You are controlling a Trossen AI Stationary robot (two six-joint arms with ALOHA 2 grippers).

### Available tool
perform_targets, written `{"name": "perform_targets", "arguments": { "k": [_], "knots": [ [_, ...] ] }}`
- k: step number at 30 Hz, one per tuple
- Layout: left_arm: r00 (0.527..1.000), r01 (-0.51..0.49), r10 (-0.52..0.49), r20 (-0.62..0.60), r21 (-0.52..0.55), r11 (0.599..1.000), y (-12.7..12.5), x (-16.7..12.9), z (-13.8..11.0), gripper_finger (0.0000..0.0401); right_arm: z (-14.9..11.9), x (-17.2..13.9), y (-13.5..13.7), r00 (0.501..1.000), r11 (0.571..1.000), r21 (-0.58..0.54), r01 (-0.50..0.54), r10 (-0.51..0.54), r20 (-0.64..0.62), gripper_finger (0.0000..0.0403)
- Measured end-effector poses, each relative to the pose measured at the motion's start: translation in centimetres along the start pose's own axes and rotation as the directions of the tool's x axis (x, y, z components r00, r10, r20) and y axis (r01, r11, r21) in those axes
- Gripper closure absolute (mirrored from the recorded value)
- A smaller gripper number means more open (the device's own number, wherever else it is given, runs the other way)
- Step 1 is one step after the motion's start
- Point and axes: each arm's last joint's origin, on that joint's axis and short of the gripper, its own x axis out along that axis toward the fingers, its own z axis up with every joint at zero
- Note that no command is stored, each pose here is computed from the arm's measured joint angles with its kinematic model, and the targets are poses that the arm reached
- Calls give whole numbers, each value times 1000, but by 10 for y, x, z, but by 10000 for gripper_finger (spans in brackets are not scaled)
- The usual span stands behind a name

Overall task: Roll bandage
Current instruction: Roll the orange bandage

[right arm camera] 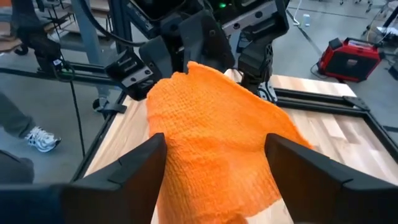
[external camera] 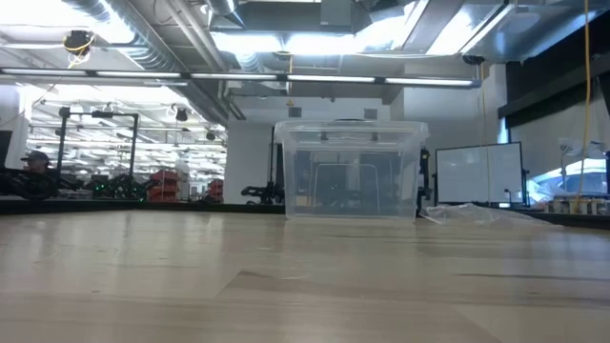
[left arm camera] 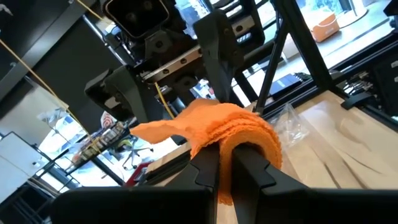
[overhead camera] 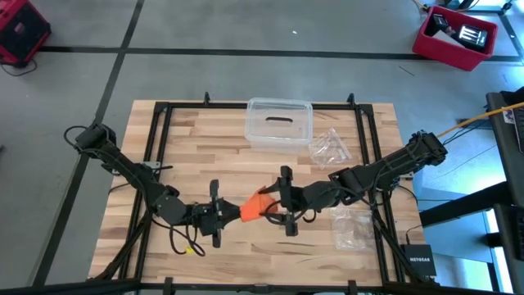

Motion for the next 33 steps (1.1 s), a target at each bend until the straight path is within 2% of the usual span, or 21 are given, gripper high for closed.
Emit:
{"name": "perform_targets", "arguments": {
  "k": [10, 19, 23, 27, 33],
  "knots": [
    [1000, -4, 4, -7, -15, 1000, 0, 0, -1, 386, -4, 1, -1, 999, 998, -41, 42, -44, -31, 106],
    [1000, -4, 4, 7, -26, 1000, 1, 0, 1, 386, -11, 1, 3, 987, 994, 25, -110, 112, -112, 107],
    [1000, -1, 1, 4, -23, 1000, 1, 0, 1, 386, -13, 1, 3, 987, 995, 20, -99, 101, -128, 107],
    [1000, -3, 3, 0, -34, 999, 1, 0, 0, 386, -6, -5, -1, 995, 999, 21, -40, 42, -91, 107],
    [1000, 2, -2, -7, -37, 999, 0, 0, 0, 386, 20, -15, -3, 999, 998, 38, -44, 45, -17, 107]
  ]
}}
